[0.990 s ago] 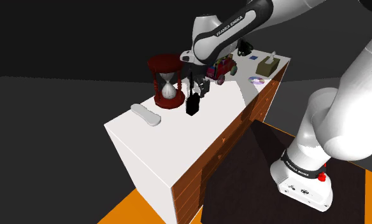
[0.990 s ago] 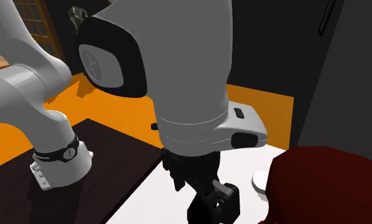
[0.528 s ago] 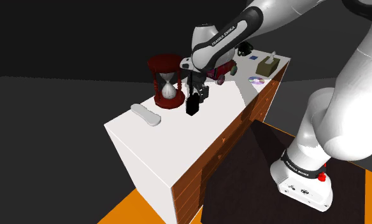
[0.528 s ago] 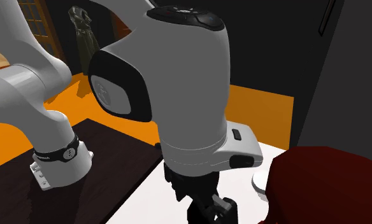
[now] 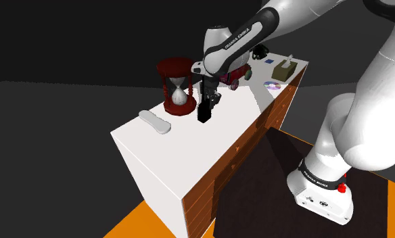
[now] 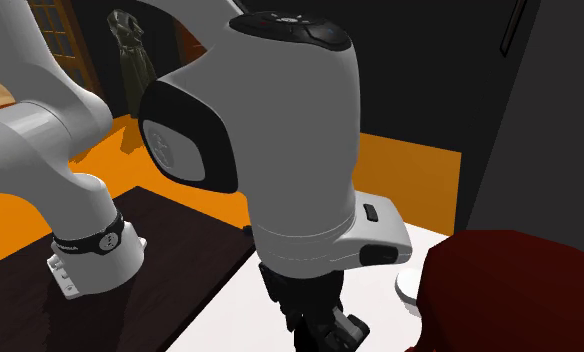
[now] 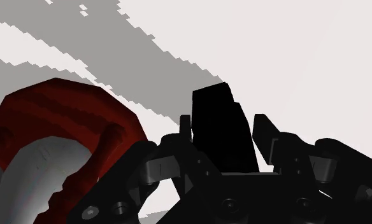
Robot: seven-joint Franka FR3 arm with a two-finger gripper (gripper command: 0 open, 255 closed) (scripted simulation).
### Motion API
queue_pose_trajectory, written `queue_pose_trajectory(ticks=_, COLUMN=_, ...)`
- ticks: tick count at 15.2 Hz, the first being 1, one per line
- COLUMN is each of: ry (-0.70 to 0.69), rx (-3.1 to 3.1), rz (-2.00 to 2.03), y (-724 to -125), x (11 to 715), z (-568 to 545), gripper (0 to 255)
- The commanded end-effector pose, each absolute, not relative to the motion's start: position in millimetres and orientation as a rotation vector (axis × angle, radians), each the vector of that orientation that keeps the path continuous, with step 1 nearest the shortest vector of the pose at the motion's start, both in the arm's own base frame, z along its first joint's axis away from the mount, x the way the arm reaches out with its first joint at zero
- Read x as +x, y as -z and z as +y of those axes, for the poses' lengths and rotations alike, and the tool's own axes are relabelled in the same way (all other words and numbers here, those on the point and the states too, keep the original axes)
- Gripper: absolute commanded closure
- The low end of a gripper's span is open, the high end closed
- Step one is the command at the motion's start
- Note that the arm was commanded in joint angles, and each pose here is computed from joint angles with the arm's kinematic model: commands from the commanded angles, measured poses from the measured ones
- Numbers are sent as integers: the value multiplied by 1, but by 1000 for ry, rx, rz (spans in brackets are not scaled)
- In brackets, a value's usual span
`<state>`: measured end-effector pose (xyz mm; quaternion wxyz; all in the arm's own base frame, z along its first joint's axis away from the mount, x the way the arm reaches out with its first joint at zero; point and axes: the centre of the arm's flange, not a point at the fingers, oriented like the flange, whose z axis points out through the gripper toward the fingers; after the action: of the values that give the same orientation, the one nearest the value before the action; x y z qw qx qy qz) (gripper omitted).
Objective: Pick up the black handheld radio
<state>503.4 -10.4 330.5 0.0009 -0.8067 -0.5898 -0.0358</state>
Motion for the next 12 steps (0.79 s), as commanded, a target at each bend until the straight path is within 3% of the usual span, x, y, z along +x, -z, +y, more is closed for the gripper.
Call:
queue_pose_trajectory(ticks=1, ry=111, rx=-2533, rz=-1852, y=-330, x=503, z=-10, gripper=255)
queue_pose_trajectory(ticks=12, ry=111, rx=-2533, rz=-1852, y=-383, x=503, z=-10, gripper=255)
